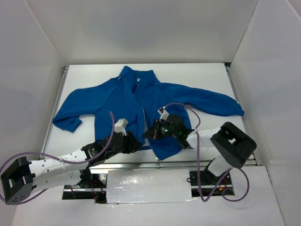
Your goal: Zip up the jacket
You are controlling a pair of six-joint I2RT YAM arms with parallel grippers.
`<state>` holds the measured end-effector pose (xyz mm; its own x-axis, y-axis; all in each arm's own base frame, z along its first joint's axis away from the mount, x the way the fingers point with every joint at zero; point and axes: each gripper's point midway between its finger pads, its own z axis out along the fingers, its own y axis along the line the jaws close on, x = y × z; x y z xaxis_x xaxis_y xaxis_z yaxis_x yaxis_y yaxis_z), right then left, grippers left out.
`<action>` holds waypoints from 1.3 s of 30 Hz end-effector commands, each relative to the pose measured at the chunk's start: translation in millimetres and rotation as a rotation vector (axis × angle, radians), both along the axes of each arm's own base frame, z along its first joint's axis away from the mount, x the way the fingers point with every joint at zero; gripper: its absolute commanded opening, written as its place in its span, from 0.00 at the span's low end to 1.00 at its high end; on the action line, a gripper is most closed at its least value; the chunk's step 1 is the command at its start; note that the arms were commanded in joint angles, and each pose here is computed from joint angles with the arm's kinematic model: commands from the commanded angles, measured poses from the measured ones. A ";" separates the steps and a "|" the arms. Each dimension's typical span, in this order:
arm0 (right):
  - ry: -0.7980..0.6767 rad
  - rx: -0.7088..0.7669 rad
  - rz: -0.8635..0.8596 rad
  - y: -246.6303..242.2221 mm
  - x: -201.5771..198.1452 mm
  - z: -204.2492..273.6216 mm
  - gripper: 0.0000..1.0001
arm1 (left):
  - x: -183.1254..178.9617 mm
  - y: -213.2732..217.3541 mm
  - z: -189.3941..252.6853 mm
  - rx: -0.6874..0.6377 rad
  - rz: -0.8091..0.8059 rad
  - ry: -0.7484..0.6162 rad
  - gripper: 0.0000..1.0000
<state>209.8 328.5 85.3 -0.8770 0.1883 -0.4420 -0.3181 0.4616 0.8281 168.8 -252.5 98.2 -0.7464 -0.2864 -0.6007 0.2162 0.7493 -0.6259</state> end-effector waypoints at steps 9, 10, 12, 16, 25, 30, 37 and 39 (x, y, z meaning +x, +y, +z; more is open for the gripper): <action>-0.059 0.100 0.076 10.5 -9.8 26.4 0.00 | 3.8 -6.8 4.4 -0.041 -0.021 -0.041 0.67; -0.059 0.104 0.081 11.0 -11.0 26.7 0.00 | 4.6 -6.3 3.0 -0.038 -0.018 -0.039 0.69; -0.063 0.117 0.090 12.2 -12.1 29.7 0.00 | 5.3 -5.0 -1.3 -0.023 -0.015 -0.033 0.70; -0.070 0.126 0.103 13.8 -13.3 32.1 0.00 | 6.3 -2.0 -5.0 -0.021 -0.004 -0.034 0.67; -0.062 0.131 0.117 14.3 -15.3 28.6 0.00 | 10.2 4.2 -1.8 -0.057 0.002 -0.074 0.60; -0.059 0.126 0.126 15.1 -16.3 27.9 0.00 | 11.8 4.8 -0.8 -0.079 -0.002 -0.084 0.61; -0.056 0.120 0.135 15.6 -17.1 25.9 0.00 | 13.6 4.7 3.7 -0.117 -0.014 -0.111 0.62; -0.057 0.123 0.138 15.9 -16.8 26.4 0.00 | 13.2 3.2 4.4 -0.127 -0.025 -0.115 0.62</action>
